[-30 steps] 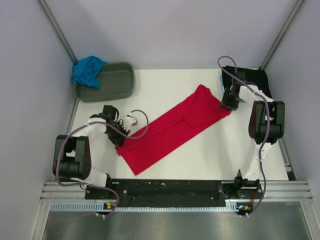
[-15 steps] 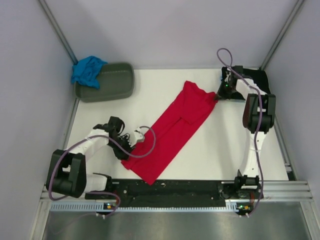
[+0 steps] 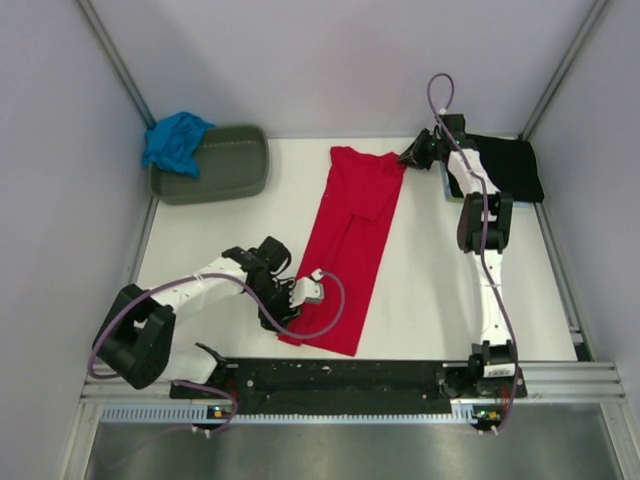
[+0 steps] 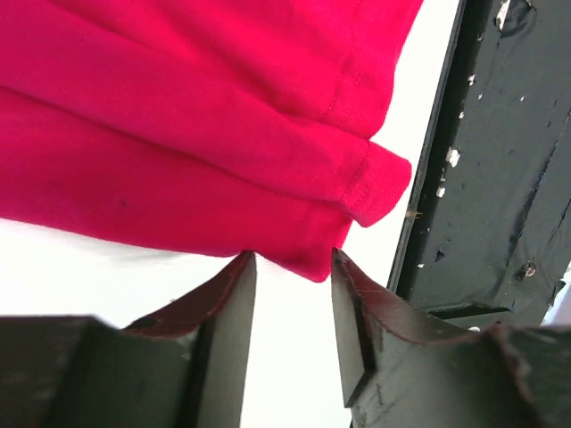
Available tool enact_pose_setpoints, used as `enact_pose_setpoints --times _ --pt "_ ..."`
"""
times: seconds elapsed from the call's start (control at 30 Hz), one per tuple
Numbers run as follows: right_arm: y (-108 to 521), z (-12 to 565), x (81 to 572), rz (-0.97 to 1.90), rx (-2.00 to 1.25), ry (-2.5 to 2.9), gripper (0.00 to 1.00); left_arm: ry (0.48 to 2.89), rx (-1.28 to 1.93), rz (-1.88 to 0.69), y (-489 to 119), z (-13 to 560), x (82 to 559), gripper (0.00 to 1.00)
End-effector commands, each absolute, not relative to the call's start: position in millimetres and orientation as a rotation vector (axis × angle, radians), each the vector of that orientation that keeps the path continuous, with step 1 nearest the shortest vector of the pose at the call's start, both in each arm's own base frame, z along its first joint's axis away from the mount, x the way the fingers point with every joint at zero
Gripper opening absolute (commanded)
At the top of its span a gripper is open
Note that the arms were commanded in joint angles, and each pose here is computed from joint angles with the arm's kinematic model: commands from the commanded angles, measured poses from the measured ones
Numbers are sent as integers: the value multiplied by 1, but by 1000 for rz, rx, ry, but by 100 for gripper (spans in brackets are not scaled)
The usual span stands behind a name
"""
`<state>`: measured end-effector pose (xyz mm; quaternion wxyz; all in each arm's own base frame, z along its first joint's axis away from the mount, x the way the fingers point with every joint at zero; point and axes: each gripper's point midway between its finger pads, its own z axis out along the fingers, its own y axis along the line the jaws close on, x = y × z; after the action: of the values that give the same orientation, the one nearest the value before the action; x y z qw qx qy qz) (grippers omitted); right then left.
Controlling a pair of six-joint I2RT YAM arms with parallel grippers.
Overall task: Fold and stack the t-shirts
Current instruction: Rotate the tshirt 90 degrees
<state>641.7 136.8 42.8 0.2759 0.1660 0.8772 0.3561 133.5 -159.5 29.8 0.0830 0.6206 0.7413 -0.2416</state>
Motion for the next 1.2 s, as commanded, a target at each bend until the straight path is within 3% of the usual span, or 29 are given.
enact_pose_setpoints --times 0.0,0.13,0.27,0.37,0.43,0.63,0.9,1.17 --pt "136 95 663 935 391 2204 31 2127 1832 -710 -169 53 144 45" --pt "134 145 638 901 260 2182 48 2131 1704 -576 -154 65 167 46" --pt "128 194 603 743 140 2154 55 2238 1356 -454 -129 76 212 45" --pt "132 218 561 623 51 2154 57 2247 1216 -516 -125 88 227 41" --pt "151 213 527 618 -27 2190 52 2251 1204 -582 -131 92 227 39" --pt "270 167 400 785 -468 2317 1 2286 1098 -685 -135 95 230 34" --pt "383 116 258 944 -940 2368 0 2367 542 -408 -48 109 279 35" --pt "426 58 207 837 -1196 2450 0 2332 425 -314 -17 117 285 37"
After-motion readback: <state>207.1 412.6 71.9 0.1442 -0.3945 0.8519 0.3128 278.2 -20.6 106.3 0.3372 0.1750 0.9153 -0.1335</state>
